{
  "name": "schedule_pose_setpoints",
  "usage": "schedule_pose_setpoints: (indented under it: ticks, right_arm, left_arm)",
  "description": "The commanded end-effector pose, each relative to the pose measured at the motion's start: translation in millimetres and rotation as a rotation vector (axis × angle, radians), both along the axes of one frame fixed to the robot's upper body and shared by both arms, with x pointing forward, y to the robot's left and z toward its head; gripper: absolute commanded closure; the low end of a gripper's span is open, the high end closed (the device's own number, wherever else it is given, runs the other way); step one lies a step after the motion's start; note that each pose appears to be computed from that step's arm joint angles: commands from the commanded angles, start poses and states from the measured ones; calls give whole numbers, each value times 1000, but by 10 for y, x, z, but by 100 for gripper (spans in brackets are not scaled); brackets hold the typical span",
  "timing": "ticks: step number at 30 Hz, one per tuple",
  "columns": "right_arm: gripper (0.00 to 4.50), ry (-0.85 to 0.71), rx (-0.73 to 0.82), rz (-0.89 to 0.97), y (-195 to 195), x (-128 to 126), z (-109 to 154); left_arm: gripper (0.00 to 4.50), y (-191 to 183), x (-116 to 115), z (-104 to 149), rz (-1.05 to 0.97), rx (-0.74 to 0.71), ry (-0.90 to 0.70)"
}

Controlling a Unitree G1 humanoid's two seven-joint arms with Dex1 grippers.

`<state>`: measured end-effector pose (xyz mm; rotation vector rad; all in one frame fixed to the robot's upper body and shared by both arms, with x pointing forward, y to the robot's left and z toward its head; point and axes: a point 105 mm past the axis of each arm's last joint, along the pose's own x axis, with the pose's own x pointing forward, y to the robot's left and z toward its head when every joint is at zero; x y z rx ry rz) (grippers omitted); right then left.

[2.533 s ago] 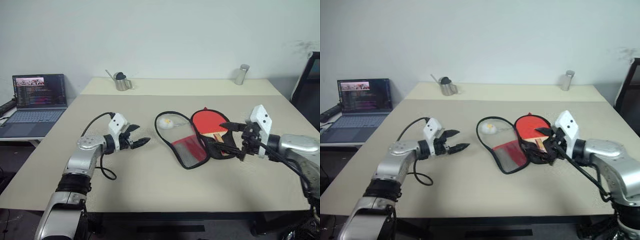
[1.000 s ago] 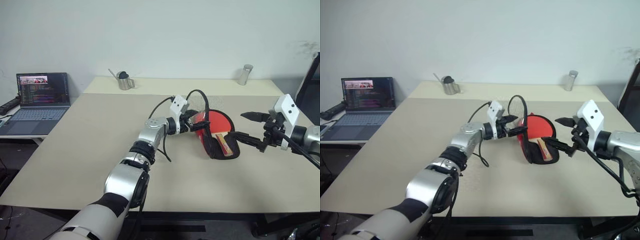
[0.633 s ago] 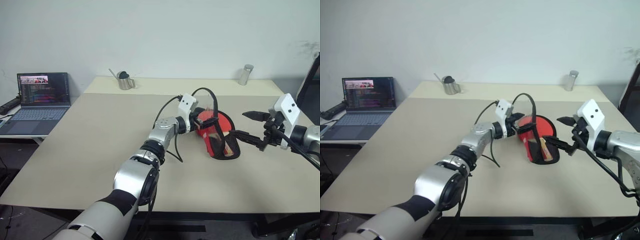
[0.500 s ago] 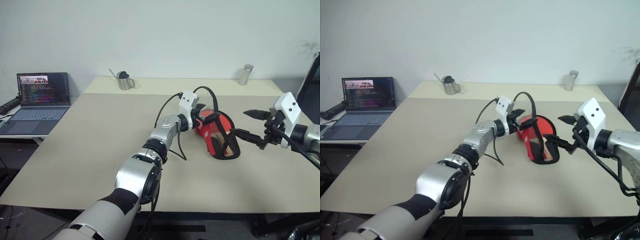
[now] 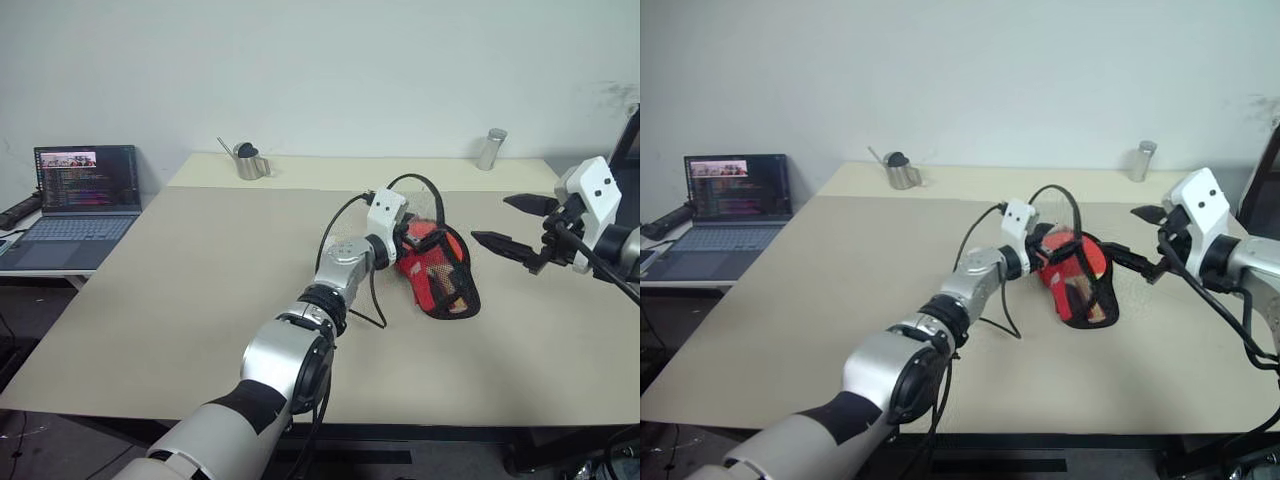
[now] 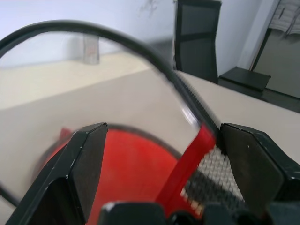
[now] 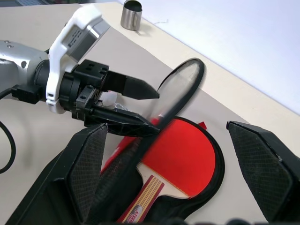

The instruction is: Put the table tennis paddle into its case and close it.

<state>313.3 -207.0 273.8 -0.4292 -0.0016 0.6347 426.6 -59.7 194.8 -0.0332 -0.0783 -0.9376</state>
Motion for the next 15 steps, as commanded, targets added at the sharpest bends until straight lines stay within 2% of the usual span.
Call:
schedule_pose_setpoints:
  ticks: [1, 6, 9, 15]
  right_arm:
    - [5, -57, 10, -8, -2, -72, 125]
    - [5, 5, 57, 36, 43, -150, 134]
    - [5, 24, 52, 42, 60, -183, 121]
    - [5, 11, 61, 6, 18, -207, 137]
  left_arm:
    - [27, 59, 40, -17, 43, 31, -25]
    - [27, -84, -86, -218, -54, 78, 36]
    - [27, -170, -188, -366, -131, 222, -7]
    - [27, -307, -226, -213, -149, 211, -55]
